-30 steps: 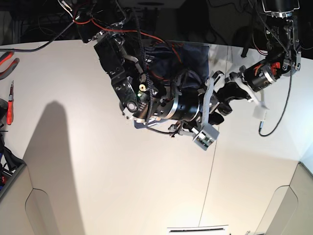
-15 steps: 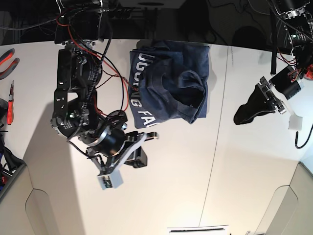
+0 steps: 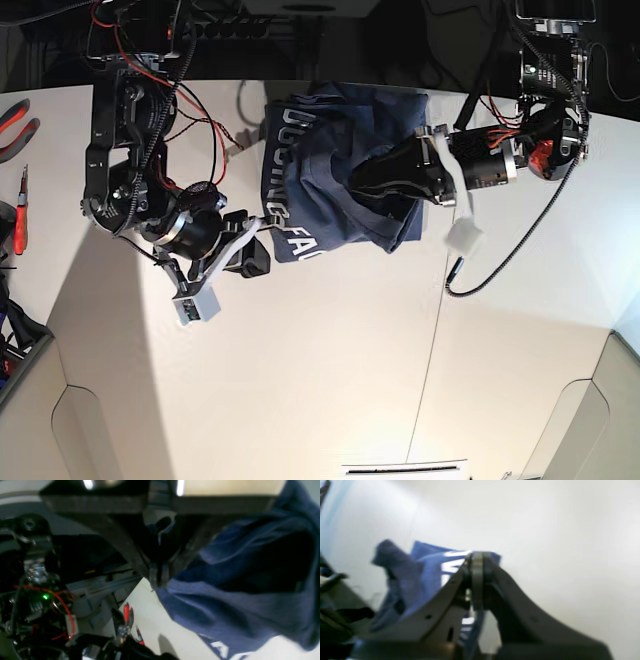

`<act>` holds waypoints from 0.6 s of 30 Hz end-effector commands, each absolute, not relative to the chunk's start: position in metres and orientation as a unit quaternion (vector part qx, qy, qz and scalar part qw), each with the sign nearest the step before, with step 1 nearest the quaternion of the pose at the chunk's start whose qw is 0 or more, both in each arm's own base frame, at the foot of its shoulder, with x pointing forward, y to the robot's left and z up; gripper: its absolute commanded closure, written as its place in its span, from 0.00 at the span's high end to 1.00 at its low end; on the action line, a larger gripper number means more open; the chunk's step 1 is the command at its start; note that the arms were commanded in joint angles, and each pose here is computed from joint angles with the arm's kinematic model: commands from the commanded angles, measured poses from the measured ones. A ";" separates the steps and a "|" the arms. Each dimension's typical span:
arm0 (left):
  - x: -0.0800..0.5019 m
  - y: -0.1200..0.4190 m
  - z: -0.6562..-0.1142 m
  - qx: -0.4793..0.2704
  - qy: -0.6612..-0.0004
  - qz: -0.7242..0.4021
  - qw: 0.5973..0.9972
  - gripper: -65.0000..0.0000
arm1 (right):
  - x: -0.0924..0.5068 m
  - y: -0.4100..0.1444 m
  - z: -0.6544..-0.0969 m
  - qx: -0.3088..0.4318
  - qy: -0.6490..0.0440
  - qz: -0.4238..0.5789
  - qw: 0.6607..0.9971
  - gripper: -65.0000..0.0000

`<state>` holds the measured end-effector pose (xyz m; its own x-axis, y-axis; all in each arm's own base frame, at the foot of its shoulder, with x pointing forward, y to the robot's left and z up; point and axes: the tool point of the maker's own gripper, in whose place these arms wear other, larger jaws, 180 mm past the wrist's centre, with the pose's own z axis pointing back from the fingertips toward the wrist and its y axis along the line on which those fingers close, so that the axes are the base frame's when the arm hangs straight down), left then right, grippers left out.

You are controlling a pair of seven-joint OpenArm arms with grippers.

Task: Layout the t-shirt on the table in an organized manner, then fold the t-shirt properly
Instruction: 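Grasp the folded bundle with the left gripper and press it flat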

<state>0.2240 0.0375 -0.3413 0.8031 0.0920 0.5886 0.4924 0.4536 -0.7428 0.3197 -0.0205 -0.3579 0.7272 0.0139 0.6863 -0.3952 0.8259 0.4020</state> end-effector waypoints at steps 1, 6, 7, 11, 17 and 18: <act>0.231 0.035 -0.327 -0.512 -0.312 -0.133 0.789 0.21 | 0.328 -0.014 -0.340 0.290 -0.379 0.122 0.870 0.00; 0.229 0.036 -0.336 -0.481 -0.306 -0.153 0.807 0.28 | 0.324 0.002 -0.325 0.341 -0.391 0.138 0.844 0.00; 0.230 0.038 -0.340 -0.469 -0.305 -0.155 0.814 0.28 | 0.323 0.005 -0.323 0.346 -0.392 0.143 0.840 0.00; 0.231 0.047 -0.357 -0.424 -0.300 -0.163 0.839 0.28 | 0.317 0.022 -0.322 0.358 -0.384 0.167 0.835 0.00; 0.226 0.047 -0.361 -0.422 -0.292 -0.164 0.842 0.28 | 0.302 0.053 -0.323 0.365 -0.367 0.217 0.828 0.00; 0.224 0.047 -0.362 -0.423 -0.289 -0.163 0.843 0.28 | 0.300 0.056 -0.325 0.360 -0.364 0.225 0.829 0.00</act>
<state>0.2192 0.0485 -0.3723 0.8020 -0.0437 0.5957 0.4963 0.6038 -0.6239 0.2918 0.0526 -0.3414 0.6709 0.1415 0.7279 -0.6146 0.6554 0.4391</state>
